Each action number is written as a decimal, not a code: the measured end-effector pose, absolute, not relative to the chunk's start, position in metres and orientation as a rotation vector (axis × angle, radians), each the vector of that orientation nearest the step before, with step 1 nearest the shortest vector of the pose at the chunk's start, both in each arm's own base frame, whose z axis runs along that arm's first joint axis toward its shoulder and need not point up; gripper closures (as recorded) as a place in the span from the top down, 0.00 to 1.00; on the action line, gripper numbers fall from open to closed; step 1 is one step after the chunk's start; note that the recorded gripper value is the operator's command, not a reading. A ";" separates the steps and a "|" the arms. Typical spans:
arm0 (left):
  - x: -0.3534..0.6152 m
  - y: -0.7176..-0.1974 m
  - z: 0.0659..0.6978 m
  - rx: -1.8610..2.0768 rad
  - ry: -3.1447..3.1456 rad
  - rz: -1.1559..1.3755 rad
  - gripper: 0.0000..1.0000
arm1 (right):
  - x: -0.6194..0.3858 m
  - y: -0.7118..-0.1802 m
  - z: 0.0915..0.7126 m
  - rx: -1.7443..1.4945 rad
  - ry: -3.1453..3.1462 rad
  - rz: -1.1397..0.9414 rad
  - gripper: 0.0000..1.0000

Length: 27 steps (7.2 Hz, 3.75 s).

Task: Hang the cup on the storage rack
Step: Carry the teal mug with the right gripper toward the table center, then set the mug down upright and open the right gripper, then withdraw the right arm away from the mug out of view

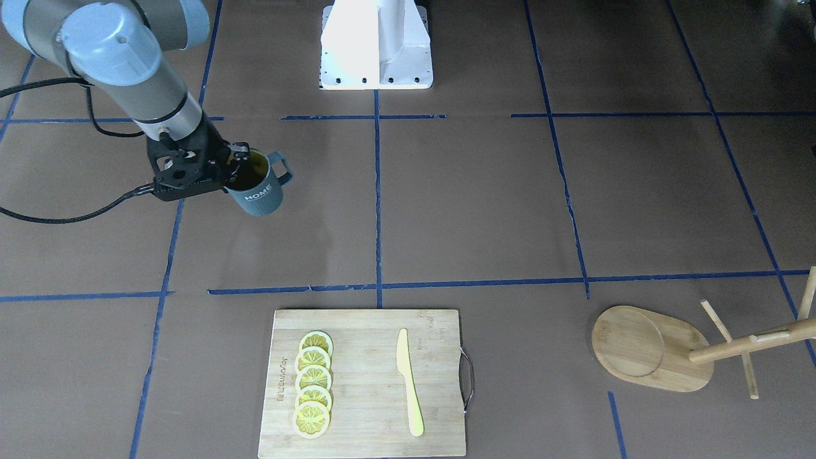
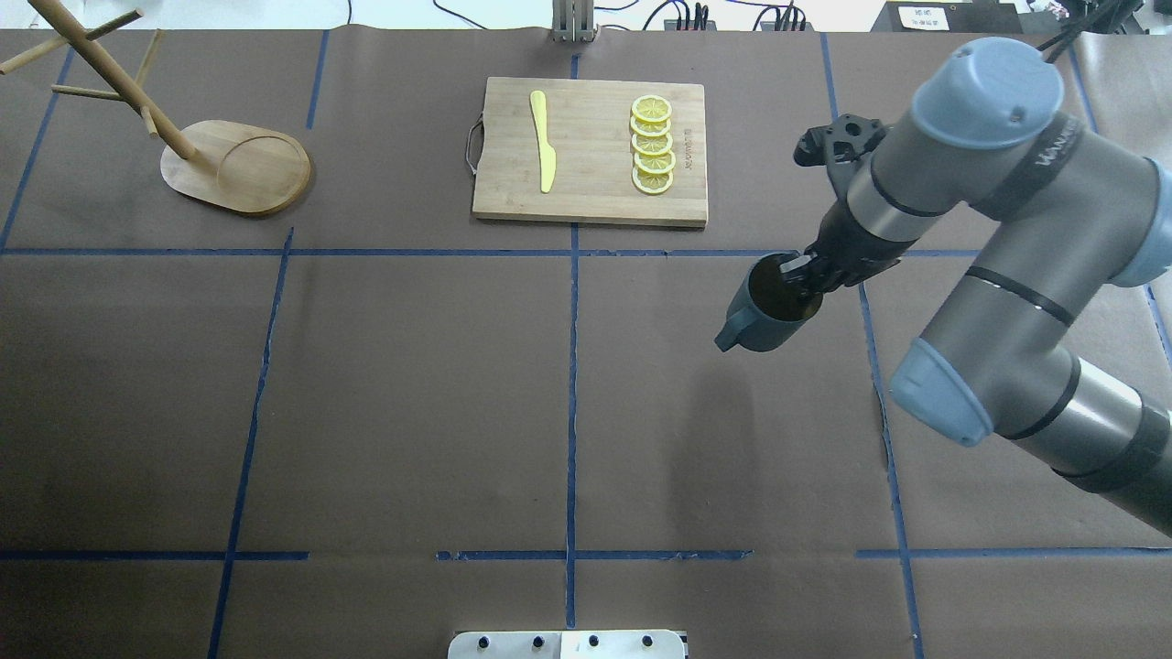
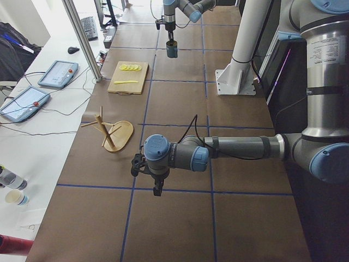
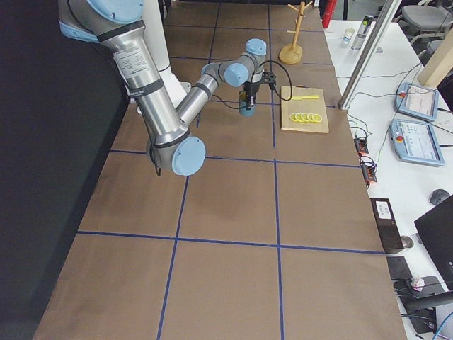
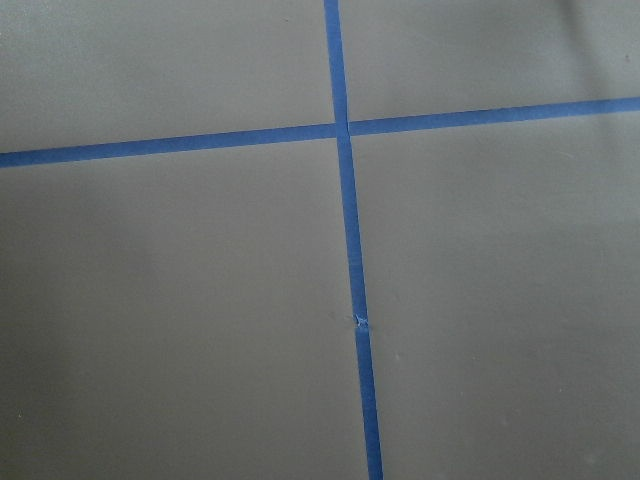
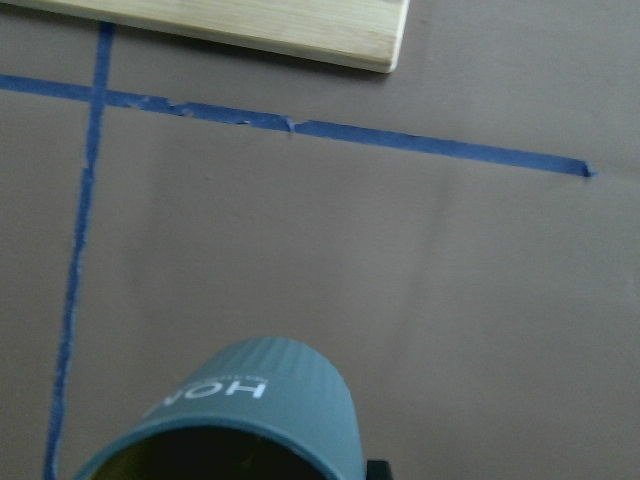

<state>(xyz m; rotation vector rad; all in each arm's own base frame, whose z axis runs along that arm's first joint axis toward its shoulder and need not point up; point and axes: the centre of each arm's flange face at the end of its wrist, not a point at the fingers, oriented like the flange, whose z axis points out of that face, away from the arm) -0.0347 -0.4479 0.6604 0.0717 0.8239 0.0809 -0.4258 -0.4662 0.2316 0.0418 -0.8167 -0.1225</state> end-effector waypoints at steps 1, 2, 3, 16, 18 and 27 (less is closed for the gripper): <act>-0.035 -0.448 0.660 0.072 0.824 0.081 1.00 | -0.466 -0.459 0.208 0.024 -0.806 -0.077 0.00; -0.035 -0.448 0.660 0.072 0.825 0.081 1.00 | -0.496 -0.448 0.196 0.016 -0.793 -0.052 0.00; -0.035 -0.448 0.660 0.072 0.825 0.080 1.00 | -0.518 -0.436 0.193 0.016 -0.779 -0.044 0.00; -0.035 -0.446 0.663 0.065 0.825 0.078 1.00 | -0.524 -0.432 0.172 0.055 -0.828 -0.002 1.00; -0.035 -0.446 0.662 0.068 0.825 0.079 1.00 | -0.462 -0.470 0.173 0.053 -0.832 -0.014 1.00; -0.035 -0.454 0.646 0.139 0.821 0.104 1.00 | -0.051 -0.514 0.506 0.113 -0.729 -0.367 1.00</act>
